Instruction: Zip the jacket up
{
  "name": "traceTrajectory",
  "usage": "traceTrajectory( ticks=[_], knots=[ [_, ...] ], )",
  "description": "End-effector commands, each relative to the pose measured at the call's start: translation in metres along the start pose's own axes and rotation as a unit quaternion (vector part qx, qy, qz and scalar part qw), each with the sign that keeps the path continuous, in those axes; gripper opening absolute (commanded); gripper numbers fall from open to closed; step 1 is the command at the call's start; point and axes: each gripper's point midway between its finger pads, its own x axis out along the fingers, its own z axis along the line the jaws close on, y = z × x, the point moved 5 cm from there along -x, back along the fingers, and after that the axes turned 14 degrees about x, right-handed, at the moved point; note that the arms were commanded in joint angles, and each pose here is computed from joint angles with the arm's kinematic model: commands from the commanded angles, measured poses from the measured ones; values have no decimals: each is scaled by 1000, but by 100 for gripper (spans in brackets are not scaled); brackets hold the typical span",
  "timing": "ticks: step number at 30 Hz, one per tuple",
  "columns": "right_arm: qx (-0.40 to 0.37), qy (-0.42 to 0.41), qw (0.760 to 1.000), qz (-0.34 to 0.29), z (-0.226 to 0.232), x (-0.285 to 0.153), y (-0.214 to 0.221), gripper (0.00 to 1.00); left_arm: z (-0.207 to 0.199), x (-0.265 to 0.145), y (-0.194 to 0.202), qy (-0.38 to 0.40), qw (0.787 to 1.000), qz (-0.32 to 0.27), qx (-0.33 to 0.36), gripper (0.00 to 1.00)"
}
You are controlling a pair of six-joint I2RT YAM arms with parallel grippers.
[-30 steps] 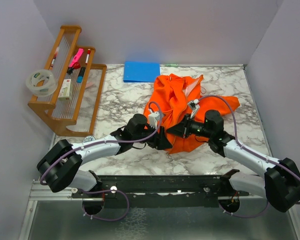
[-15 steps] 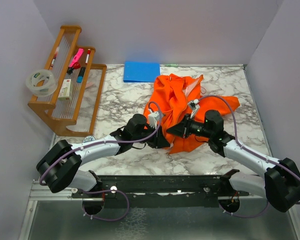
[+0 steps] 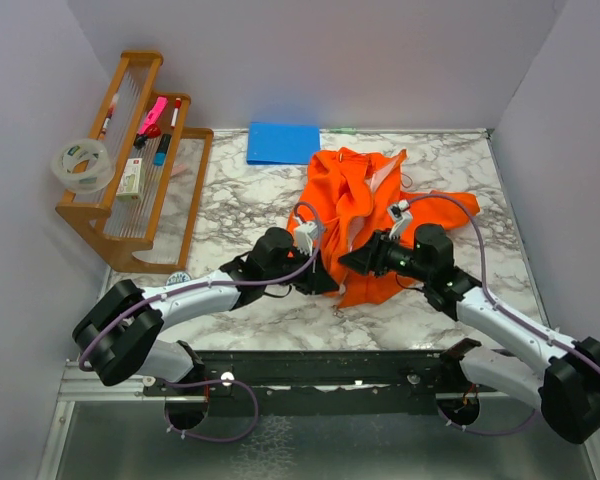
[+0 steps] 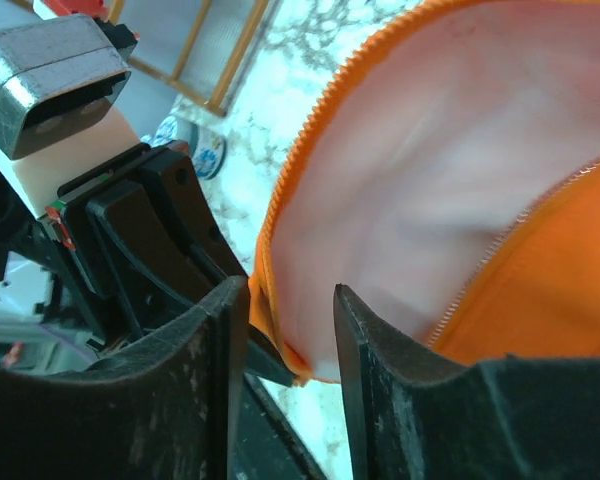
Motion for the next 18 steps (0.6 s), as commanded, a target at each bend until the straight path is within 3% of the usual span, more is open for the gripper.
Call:
traceTrajectory(
  ticks=[1, 3, 7, 18],
  knots=[
    [39, 101, 994, -32, -23, -16, 5, 53, 27, -3, 0, -74, 997, -11, -23, 0],
    [52, 125, 990, -38, -29, -24, 9, 59, 41, -7, 1, -100, 994, -12, -36, 0],
    [74, 178, 981, -34, -42, -42, 22, 61, 62, -11, 1, -141, 989, -11, -40, 0],
    [104, 213, 971, 22, -75, -35, 80, 53, 84, -3, 6, -187, 982, 29, -15, 0]
  ],
)
